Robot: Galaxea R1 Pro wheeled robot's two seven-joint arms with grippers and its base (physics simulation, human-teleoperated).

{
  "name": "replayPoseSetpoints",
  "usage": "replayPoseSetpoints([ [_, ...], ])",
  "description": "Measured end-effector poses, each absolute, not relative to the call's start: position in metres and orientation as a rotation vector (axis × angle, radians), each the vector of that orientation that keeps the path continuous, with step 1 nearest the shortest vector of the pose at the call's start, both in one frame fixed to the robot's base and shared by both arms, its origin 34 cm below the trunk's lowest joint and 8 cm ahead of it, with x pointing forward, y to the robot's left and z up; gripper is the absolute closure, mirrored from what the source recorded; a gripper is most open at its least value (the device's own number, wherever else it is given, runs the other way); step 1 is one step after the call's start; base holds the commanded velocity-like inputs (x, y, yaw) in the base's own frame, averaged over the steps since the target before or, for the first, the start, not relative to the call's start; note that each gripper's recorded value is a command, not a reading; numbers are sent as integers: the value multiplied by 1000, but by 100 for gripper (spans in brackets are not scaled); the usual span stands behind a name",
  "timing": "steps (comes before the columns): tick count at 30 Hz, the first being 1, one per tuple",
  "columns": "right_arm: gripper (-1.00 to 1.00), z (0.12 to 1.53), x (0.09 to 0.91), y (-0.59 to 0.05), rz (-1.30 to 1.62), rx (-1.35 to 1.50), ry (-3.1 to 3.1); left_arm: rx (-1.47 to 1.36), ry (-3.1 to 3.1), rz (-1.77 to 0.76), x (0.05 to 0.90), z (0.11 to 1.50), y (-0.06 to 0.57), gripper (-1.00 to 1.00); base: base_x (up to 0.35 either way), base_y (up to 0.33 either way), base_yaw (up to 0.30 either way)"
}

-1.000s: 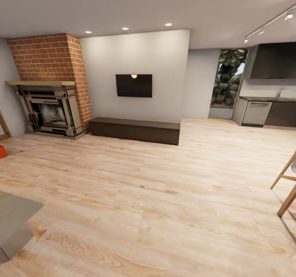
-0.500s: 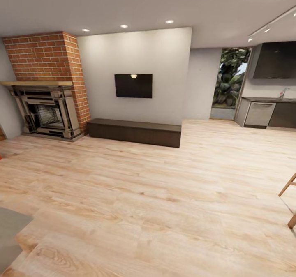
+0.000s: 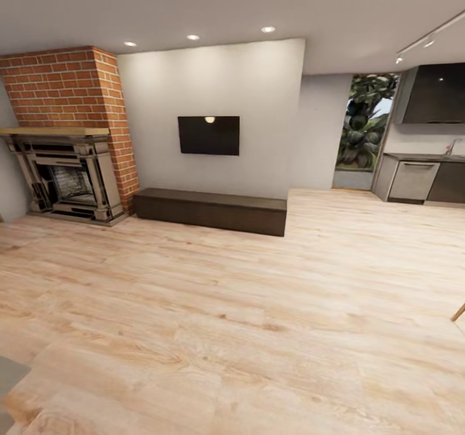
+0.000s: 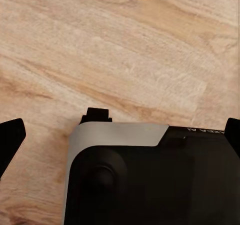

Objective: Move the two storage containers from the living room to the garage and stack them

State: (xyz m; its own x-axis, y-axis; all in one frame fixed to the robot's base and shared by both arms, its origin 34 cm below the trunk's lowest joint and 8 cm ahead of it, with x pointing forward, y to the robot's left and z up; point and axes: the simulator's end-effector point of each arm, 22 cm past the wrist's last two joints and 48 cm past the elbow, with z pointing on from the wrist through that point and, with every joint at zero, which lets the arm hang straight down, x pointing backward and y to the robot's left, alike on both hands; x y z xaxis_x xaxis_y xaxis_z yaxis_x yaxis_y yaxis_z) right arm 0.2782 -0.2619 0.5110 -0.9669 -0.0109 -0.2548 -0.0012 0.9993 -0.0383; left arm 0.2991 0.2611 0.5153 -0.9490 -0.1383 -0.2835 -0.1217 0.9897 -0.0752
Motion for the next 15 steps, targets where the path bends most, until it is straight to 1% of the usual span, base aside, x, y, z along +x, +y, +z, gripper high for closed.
replayPoseSetpoints([
  [13,-100,511,278,-262,-55,-10,2883,-188,2841,-83,300,515,260,-100,322,0,0],
  [15,-100,511,278,-261,-54,-8,2883,-189,2841,-84,299,515,260,-100,322,0,70],
])
